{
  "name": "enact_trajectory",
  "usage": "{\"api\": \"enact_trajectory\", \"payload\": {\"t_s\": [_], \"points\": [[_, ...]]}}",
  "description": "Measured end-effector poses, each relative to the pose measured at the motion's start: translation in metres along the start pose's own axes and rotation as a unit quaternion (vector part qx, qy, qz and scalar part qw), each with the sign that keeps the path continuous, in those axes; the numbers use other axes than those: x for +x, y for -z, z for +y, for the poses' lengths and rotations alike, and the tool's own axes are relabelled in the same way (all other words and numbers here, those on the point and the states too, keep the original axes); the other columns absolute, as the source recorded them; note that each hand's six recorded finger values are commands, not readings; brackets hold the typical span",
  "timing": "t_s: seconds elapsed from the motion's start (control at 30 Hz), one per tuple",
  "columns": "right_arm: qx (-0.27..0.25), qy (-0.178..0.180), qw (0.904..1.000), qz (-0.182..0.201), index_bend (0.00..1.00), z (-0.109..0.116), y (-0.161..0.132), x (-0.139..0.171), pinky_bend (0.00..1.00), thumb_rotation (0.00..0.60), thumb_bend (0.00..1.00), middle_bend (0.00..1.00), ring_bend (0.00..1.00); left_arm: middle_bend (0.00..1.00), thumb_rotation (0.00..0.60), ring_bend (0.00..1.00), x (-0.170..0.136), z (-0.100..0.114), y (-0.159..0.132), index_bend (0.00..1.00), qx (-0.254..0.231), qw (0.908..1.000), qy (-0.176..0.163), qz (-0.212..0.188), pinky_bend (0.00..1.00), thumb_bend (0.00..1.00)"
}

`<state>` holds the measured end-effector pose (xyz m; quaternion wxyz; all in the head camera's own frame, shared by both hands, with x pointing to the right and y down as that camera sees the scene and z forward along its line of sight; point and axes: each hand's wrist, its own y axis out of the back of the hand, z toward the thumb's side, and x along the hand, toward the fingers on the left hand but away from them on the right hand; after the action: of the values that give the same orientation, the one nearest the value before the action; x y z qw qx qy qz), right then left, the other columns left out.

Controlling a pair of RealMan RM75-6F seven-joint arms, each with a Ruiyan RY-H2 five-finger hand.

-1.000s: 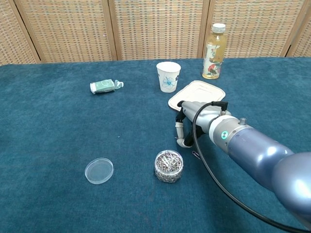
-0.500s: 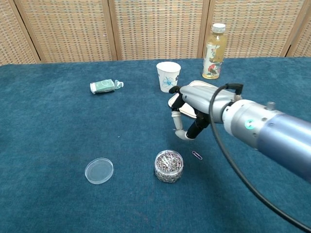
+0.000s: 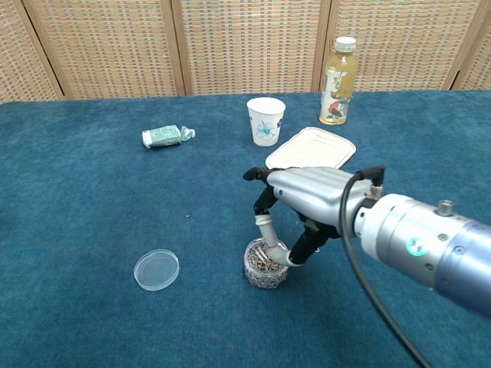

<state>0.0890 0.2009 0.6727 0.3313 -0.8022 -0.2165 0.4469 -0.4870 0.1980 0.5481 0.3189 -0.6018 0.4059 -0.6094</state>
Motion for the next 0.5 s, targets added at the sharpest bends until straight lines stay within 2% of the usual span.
{"api": "enact_trajectory", "payload": {"t_s": [0.33,0.43,0.5], "points": [[0.0,0.004,1.0,-0.007,0.67,-0.005,-0.013,-0.016,0.0,0.6,0.45,0.01,0.0,0.0,0.6,0.0,0.001,0.0,0.002,0.0,-0.003,1.0,0.0,0.003,0.0,0.0],[-0.002,0.002,1.0,-0.008,0.55,-0.005,-0.014,-0.017,0.0,0.6,0.44,0.01,0.0,0.0,0.6,0.0,0.001,0.001,0.003,0.0,-0.004,1.0,-0.001,0.003,0.0,0.0],[0.0,0.003,1.0,-0.006,0.45,-0.005,-0.014,-0.017,0.0,0.6,0.39,0.01,0.0,0.0,0.6,0.0,0.001,0.001,0.003,0.0,-0.003,1.0,-0.001,0.003,0.0,0.0]]}}
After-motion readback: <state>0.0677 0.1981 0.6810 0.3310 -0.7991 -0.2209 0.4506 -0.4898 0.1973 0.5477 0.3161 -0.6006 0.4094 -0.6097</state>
